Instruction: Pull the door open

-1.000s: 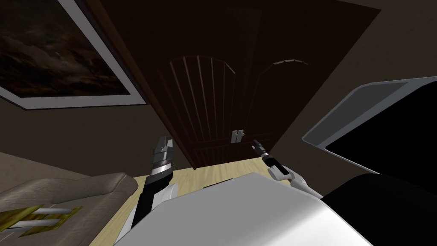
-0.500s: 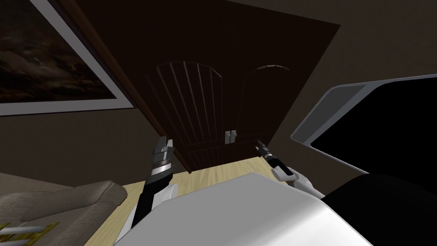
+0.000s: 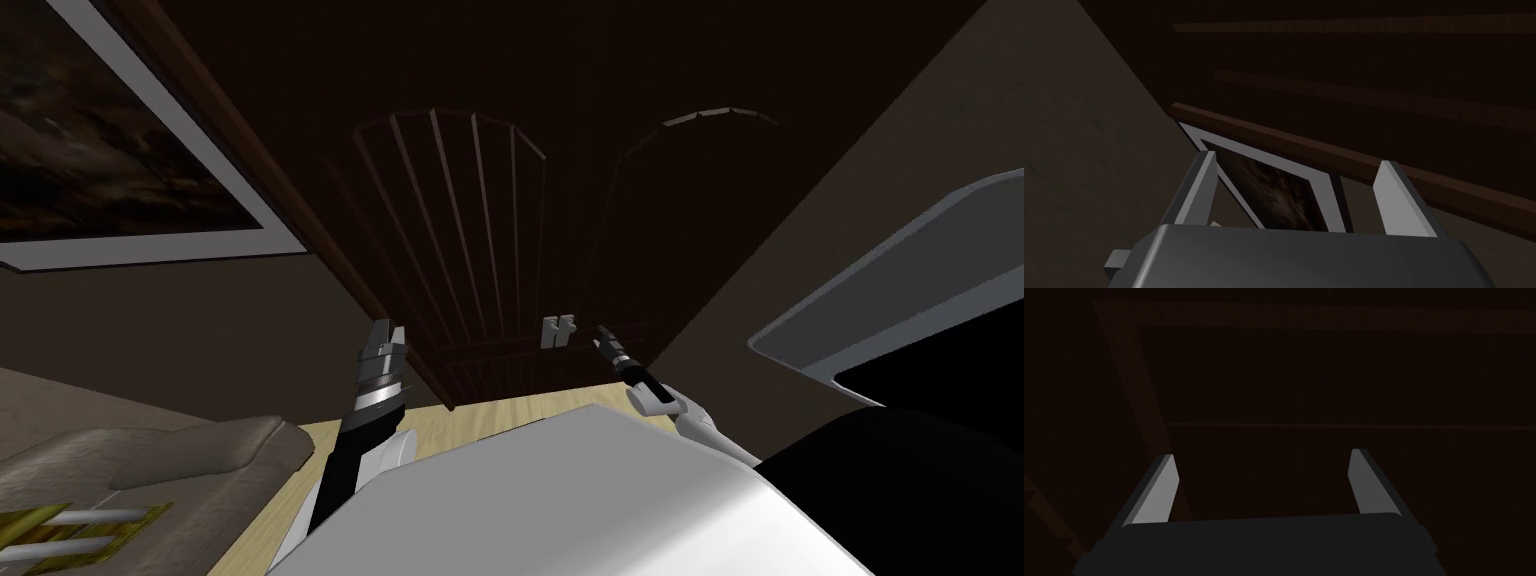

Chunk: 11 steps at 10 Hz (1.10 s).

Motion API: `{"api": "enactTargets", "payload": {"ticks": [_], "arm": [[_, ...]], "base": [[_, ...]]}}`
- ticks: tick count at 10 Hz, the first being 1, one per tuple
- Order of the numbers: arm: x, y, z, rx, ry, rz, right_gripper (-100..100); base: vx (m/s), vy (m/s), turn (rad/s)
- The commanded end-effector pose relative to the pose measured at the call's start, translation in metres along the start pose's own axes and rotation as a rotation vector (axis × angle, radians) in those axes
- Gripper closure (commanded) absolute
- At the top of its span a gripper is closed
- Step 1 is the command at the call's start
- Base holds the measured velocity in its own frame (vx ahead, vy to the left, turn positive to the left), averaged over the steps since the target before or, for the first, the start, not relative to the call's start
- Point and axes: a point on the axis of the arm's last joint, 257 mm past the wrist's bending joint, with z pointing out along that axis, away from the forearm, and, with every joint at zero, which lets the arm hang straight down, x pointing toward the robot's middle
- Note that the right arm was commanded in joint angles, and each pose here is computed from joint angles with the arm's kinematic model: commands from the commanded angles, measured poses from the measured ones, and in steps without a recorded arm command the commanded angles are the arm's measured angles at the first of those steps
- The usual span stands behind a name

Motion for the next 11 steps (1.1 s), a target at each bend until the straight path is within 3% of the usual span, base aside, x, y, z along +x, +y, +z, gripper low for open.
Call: {"api": "enactTargets", "payload": {"ticks": [1, 2, 3, 4, 9, 11], "arm": [[0.015, 0.003, 0.0083, -0.018, 0.026, 0.014, -100], [0.026, 0.006, 0.0125, -0.029, 0.042, 0.022, -100], [0.019, 0.003, 0.0084, -0.021, 0.032, 0.016, -100], [0.019, 0.003, 0.0084, -0.021, 0.032, 0.016, 100], [0.019, 0.003, 0.0084, -0.021, 0.032, 0.016, 100], [0.008, -0.004, 0.0009, -0.002, 0.016, 0.006, 100]], "base": [[0.179, 0.193, 0.180], [0.177, 0.209, 0.167], [0.081, 0.092, 0.028], [-0.010, -0.009, -0.028], [-0.015, -0.012, 0.009], [-0.081, -0.124, -0.123]]}}
